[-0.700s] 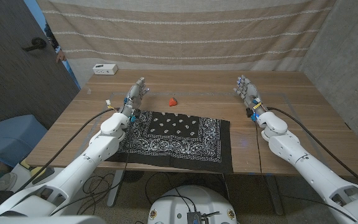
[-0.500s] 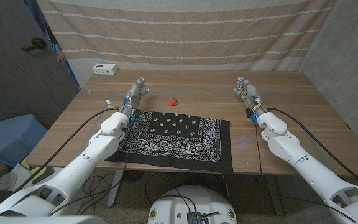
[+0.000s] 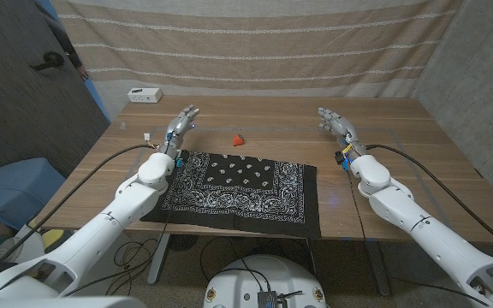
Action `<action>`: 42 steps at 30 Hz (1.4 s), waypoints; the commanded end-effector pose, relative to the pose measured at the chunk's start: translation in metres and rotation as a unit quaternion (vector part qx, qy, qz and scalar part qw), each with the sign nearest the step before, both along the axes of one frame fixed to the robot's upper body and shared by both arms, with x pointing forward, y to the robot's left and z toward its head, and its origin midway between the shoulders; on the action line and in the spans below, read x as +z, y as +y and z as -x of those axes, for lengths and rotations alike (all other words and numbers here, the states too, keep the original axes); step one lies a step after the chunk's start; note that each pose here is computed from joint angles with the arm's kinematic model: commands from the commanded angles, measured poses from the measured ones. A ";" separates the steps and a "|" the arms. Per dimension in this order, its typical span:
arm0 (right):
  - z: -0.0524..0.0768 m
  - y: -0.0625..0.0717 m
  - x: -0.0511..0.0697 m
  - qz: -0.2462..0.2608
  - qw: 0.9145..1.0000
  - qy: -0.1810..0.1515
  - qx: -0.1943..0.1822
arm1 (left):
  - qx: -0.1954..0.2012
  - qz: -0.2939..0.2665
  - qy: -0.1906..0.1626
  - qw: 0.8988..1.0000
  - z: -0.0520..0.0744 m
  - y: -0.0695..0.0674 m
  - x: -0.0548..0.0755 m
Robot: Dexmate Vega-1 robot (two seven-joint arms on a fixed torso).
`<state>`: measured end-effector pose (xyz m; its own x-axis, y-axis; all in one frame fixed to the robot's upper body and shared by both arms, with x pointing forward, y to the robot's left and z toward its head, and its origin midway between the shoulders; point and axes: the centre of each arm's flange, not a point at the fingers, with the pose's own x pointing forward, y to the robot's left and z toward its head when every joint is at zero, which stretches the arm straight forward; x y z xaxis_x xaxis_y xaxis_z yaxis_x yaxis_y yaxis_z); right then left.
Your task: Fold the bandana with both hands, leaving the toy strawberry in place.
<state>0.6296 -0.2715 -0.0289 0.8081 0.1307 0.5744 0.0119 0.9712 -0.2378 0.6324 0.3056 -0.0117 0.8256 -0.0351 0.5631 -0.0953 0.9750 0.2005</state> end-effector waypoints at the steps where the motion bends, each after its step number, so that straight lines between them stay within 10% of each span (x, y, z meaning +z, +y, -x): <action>1: 0.024 0.027 -0.003 0.088 0.994 -0.030 -0.048 | 0.087 -0.083 0.013 0.993 0.013 0.013 0.006; 28: 0.100 0.064 -0.041 0.237 0.958 -0.052 -0.150 | 0.090 -0.238 0.076 0.964 0.012 0.014 0.012; 42: 0.122 0.086 -0.066 0.278 0.945 -0.046 -0.165 | 0.142 -0.340 0.092 0.925 0.022 0.009 0.022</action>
<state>0.5289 -0.2044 -0.0770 0.8009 0.1649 0.5756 0.3266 0.6854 -0.6508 0.6161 0.3149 0.0054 0.9146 -0.1161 0.3874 -0.2043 0.6942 0.6901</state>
